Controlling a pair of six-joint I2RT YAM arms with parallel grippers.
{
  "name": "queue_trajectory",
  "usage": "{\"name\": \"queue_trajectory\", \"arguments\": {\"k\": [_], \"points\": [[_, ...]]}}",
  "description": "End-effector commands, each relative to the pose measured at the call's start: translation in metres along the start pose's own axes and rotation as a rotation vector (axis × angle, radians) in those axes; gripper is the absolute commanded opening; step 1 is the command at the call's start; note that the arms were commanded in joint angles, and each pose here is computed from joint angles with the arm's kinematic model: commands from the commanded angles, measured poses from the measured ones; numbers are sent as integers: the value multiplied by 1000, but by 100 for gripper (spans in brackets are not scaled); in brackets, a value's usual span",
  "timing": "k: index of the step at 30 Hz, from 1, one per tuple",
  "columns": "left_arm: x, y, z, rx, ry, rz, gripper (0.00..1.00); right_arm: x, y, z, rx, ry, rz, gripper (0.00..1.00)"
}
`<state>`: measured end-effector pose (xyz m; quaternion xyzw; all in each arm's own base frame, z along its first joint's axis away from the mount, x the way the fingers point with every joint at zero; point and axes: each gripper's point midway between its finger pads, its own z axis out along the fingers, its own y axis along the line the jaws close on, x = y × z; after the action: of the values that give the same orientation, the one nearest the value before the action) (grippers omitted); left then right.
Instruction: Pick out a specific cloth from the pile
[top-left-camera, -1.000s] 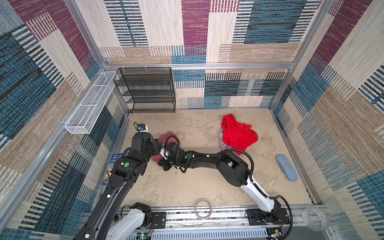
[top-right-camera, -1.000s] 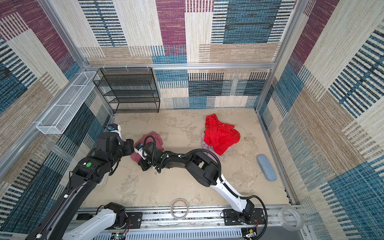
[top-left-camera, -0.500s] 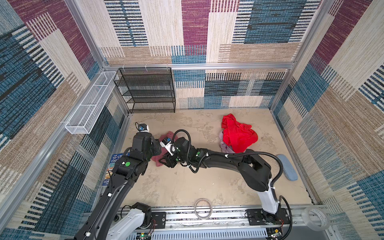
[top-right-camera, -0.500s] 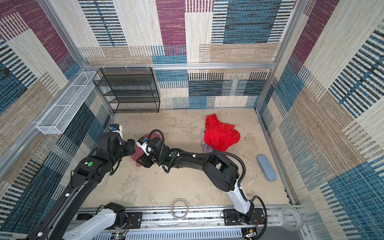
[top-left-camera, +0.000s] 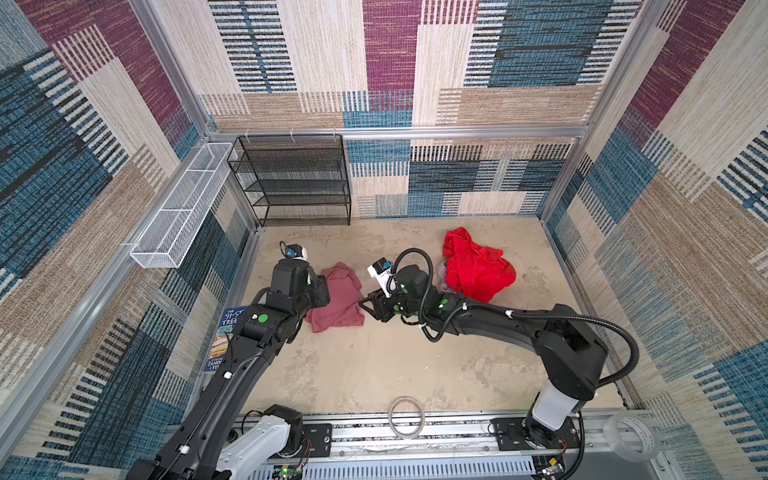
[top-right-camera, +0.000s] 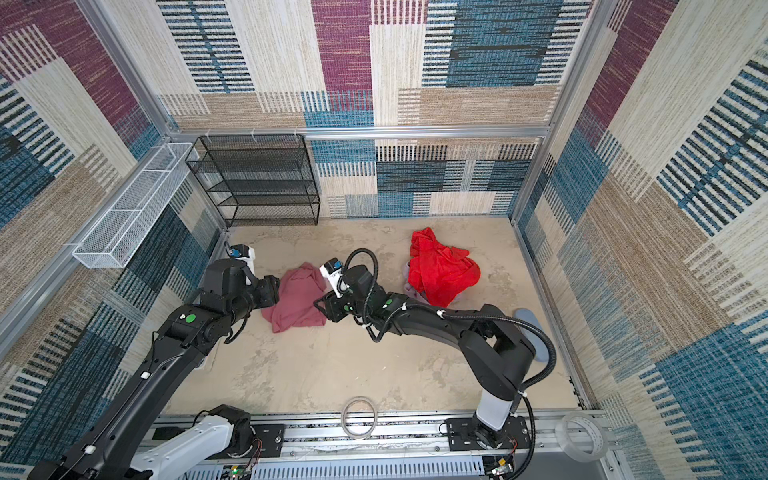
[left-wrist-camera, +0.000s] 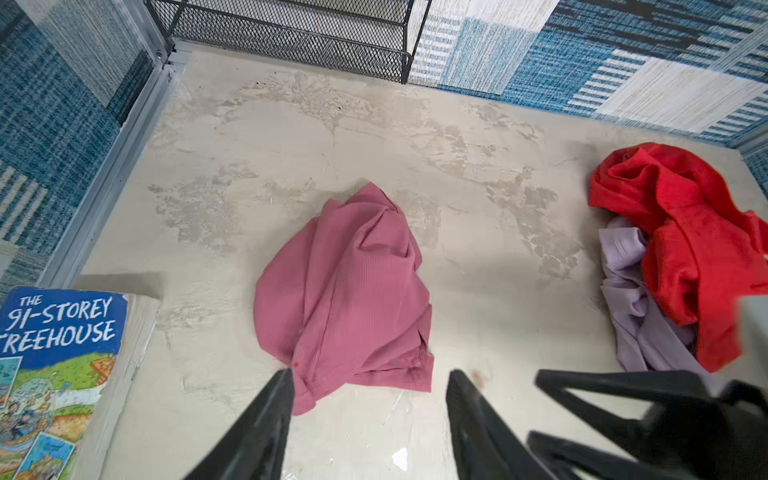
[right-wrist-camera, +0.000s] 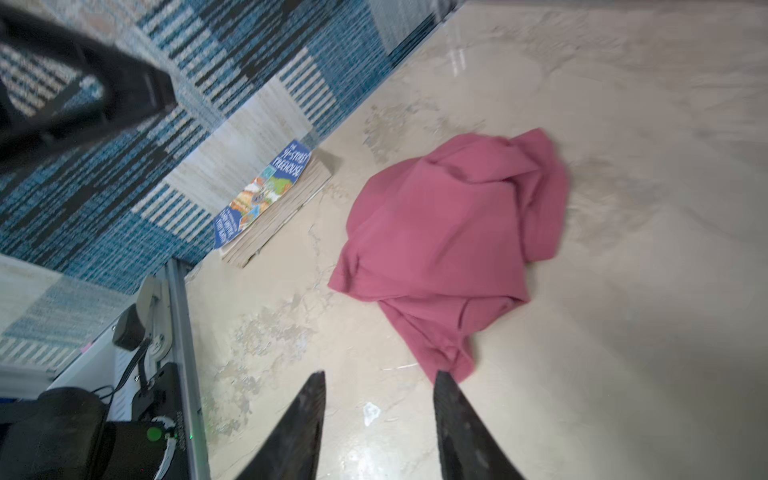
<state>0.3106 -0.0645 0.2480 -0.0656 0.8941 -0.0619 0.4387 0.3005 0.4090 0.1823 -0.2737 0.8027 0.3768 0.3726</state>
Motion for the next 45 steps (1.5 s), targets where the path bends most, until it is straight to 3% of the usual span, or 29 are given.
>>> {"name": "queue_trajectory", "arguments": {"k": [1,9,18,27,34,45], "points": [[-4,-15,12,64,6,-41,62,-19,-11,-23,48,-90,-10,46],[9,-43,61,155,100,-106,60,-21,-63,-98,206,-217,19,50],[44,-54,120,156,235,-147,56,-1,-106,-147,319,-292,90,52],[80,-29,155,22,312,-175,48,10,-115,-128,289,-234,113,51],[106,-2,185,0,401,-304,40,15,-118,-118,268,-216,122,51],[92,48,229,-21,388,-463,37,13,-129,-105,287,-175,139,52]]}}
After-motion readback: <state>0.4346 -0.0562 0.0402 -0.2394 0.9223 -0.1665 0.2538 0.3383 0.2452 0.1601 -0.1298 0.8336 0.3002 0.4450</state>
